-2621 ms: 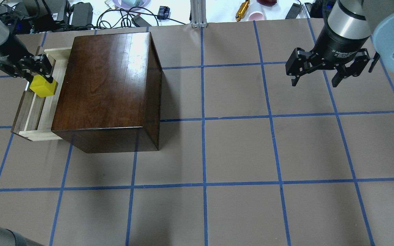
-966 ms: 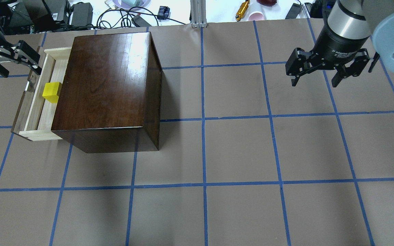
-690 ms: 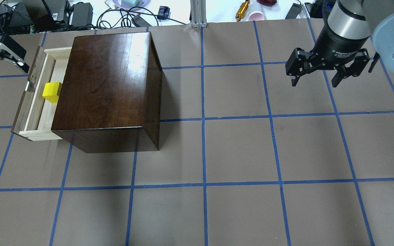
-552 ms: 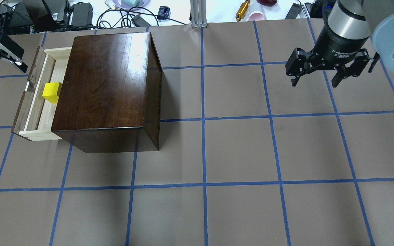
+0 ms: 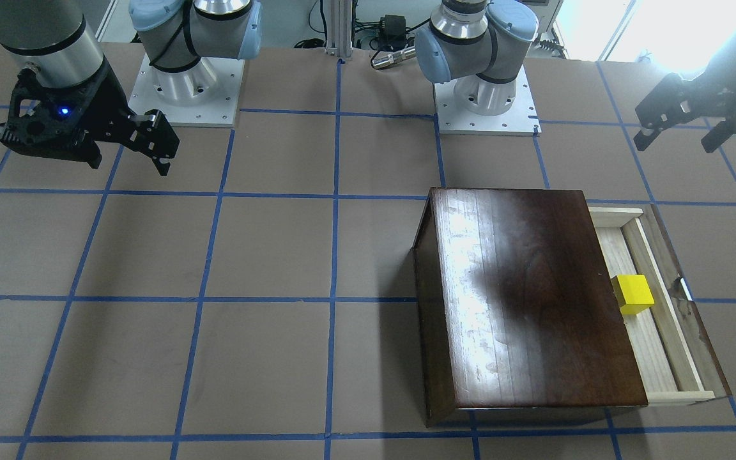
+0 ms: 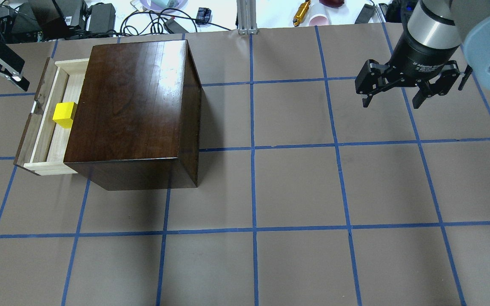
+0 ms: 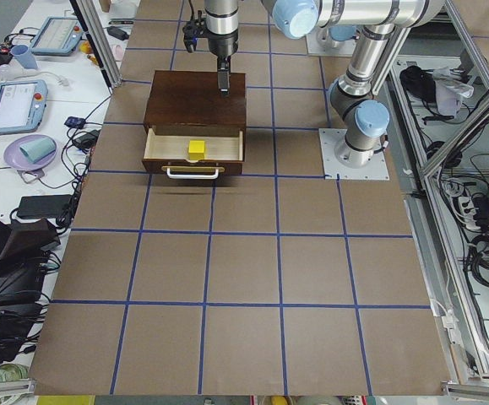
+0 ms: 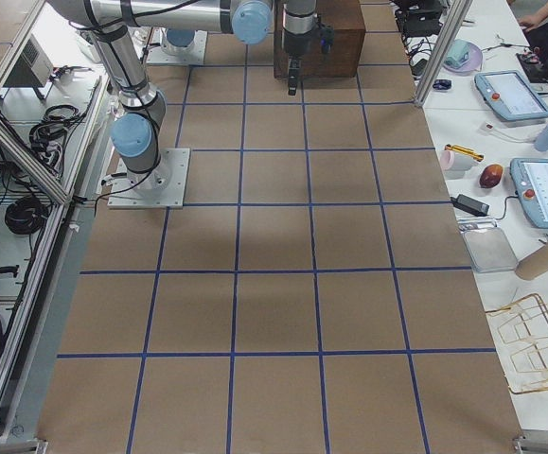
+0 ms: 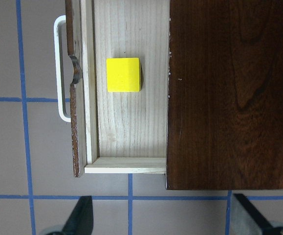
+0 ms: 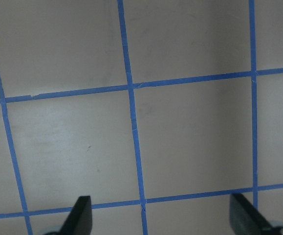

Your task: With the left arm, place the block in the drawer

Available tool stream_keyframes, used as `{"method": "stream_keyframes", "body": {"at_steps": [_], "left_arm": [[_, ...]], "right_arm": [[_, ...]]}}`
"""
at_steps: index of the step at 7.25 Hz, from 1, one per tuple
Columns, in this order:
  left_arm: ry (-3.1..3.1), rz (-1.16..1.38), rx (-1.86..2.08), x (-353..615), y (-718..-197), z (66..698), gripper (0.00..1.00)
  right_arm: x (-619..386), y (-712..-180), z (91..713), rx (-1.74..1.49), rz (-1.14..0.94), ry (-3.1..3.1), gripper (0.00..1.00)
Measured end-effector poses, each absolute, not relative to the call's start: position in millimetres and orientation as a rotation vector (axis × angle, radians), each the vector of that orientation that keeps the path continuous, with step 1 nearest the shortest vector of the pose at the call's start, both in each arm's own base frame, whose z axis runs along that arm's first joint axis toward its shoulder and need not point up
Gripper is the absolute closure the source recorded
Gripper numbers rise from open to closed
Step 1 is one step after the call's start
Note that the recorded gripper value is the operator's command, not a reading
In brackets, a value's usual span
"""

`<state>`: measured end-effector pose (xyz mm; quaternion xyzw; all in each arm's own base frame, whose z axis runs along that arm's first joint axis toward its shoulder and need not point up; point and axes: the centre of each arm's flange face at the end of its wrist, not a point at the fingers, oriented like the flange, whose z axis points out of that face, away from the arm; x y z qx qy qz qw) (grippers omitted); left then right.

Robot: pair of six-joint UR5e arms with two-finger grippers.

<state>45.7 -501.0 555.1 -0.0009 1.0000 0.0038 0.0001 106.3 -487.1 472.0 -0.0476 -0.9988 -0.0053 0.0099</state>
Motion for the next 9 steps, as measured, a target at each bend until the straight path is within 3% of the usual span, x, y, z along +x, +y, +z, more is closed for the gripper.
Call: {"method": "stream_keyframes", "body": {"at_steps": [6, 9], "left_arm": [[3.146, 0.031, -0.107, -98.7, -530.7, 521.4, 0.00], [3.148, 0.001, -0.060, -121.3, -542.2, 506.6, 0.00]], "right_arm": [[106.3, -487.2, 472.2, -0.149, -0.016, -3.118, 0.00], [106.3, -487.2, 472.2, -0.148, -0.016, -3.118, 0.00]]}}
